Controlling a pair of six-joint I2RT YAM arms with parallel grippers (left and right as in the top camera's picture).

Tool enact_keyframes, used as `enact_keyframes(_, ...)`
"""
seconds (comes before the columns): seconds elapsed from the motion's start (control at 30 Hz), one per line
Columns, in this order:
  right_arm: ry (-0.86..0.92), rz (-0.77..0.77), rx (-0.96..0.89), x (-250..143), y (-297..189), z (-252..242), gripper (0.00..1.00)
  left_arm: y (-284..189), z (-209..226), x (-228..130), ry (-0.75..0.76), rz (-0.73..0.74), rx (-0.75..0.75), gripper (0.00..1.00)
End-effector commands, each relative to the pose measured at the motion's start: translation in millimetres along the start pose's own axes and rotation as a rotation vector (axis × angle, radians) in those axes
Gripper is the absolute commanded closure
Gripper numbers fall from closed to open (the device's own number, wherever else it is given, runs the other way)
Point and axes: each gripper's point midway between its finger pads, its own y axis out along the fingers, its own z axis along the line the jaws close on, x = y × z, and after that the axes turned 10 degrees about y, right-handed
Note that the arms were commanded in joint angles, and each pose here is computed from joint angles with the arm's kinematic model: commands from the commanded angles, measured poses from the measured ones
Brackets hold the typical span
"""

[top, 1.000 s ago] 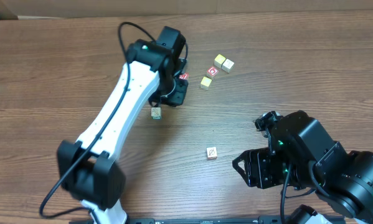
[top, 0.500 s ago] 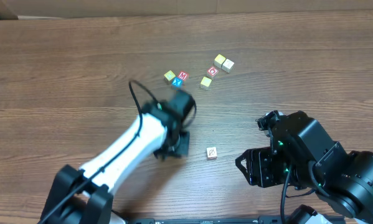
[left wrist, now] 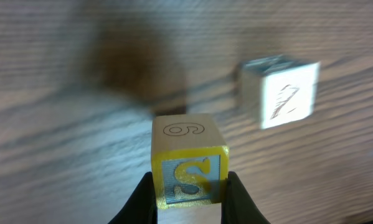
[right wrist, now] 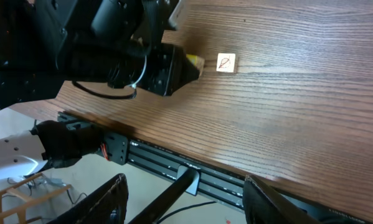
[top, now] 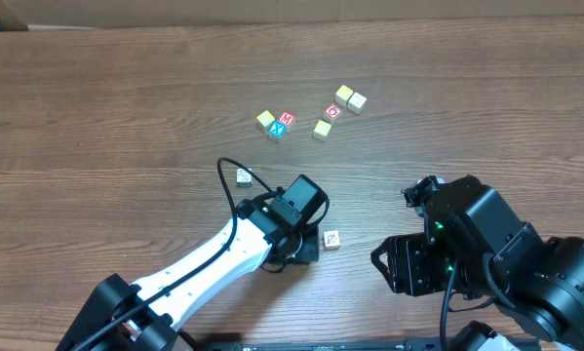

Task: Flip 3 blocks
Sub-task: 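Place the S block beside the leaf block and release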

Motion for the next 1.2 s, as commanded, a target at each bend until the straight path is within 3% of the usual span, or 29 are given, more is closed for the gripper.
enact_keyframes(0.0, 0.007, -0.025, 0.004, 4, -5, 1, 0.40, -3, -4, 9, -0.017, -0.046, -0.019, 0.93)
enact_keyframes(0.4, 0.010, -0.014, -0.006, 1, -6, -2, 0.40, -3, -2, 13, -0.042, -0.069, -0.004, 0.96)
enact_keyframes(0.83, 0.011, -0.009, -0.011, 0, -6, -3, 0.40, 27, -3, 4, -0.076, 0.029, -0.010, 0.96)
enact_keyframes(1.17, 0.012, -0.004, -0.017, -2, -6, -5, 0.41, 34, -5, 7, -0.077, 0.025, -0.019, 0.94)
